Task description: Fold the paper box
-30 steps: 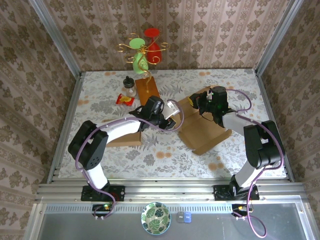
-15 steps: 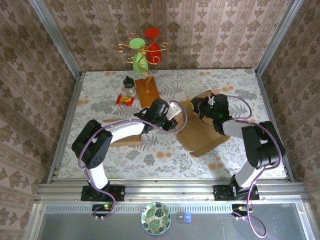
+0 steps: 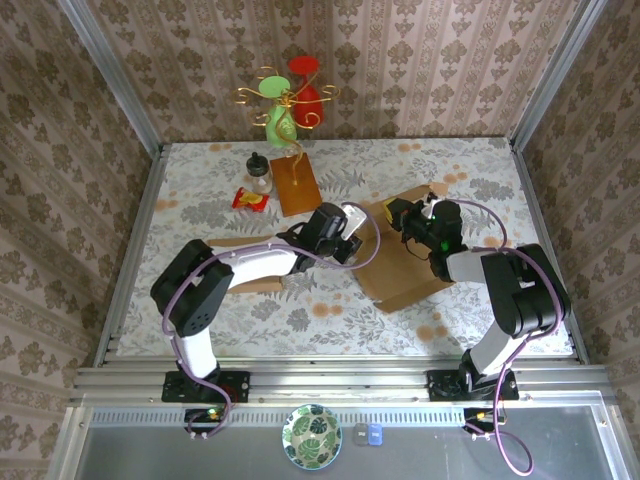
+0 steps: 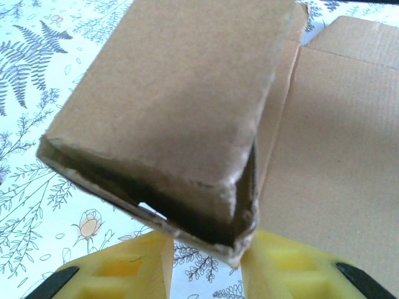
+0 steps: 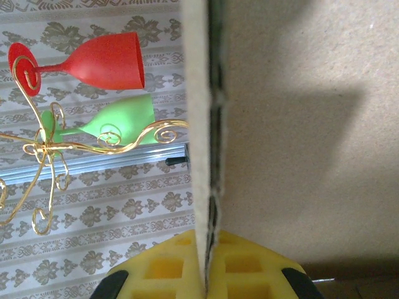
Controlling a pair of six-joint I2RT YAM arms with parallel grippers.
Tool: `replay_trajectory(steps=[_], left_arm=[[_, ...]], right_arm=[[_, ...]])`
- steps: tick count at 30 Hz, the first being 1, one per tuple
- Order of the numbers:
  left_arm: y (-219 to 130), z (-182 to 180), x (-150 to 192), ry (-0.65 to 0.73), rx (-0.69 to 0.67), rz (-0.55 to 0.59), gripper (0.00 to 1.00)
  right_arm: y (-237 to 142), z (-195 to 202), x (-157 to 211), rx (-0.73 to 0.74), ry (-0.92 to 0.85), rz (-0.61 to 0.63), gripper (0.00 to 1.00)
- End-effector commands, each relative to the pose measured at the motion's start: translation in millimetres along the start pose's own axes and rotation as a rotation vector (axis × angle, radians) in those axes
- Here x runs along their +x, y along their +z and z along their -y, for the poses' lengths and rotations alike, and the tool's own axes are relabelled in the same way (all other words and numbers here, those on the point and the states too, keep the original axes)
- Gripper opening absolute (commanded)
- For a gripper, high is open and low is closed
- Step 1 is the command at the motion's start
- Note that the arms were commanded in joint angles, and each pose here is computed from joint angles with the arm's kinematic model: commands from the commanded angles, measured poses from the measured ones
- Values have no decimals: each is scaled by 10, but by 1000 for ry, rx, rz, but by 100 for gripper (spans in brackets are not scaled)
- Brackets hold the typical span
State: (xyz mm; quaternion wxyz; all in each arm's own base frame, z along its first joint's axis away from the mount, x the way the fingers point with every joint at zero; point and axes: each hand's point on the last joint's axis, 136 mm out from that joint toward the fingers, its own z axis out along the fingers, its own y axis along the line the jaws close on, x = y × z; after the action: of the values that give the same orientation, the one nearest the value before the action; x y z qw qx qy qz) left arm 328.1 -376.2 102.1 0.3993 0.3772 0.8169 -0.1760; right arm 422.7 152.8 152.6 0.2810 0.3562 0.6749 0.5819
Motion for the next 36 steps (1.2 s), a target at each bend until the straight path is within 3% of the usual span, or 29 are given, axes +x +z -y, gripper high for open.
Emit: replay_trajectory(steps=[1,17,36], left_arm=[[96,-157,49,-64,-91,16,33],[275,-109,-15,-119,-160,43,30],[297,-115,-63,-150,-166,55,31]], right_arm=[[-8,129,54,17,19,-14,0],[3,340,141,56,54,-36,0],[23,648,204,114,-64,-61,0]])
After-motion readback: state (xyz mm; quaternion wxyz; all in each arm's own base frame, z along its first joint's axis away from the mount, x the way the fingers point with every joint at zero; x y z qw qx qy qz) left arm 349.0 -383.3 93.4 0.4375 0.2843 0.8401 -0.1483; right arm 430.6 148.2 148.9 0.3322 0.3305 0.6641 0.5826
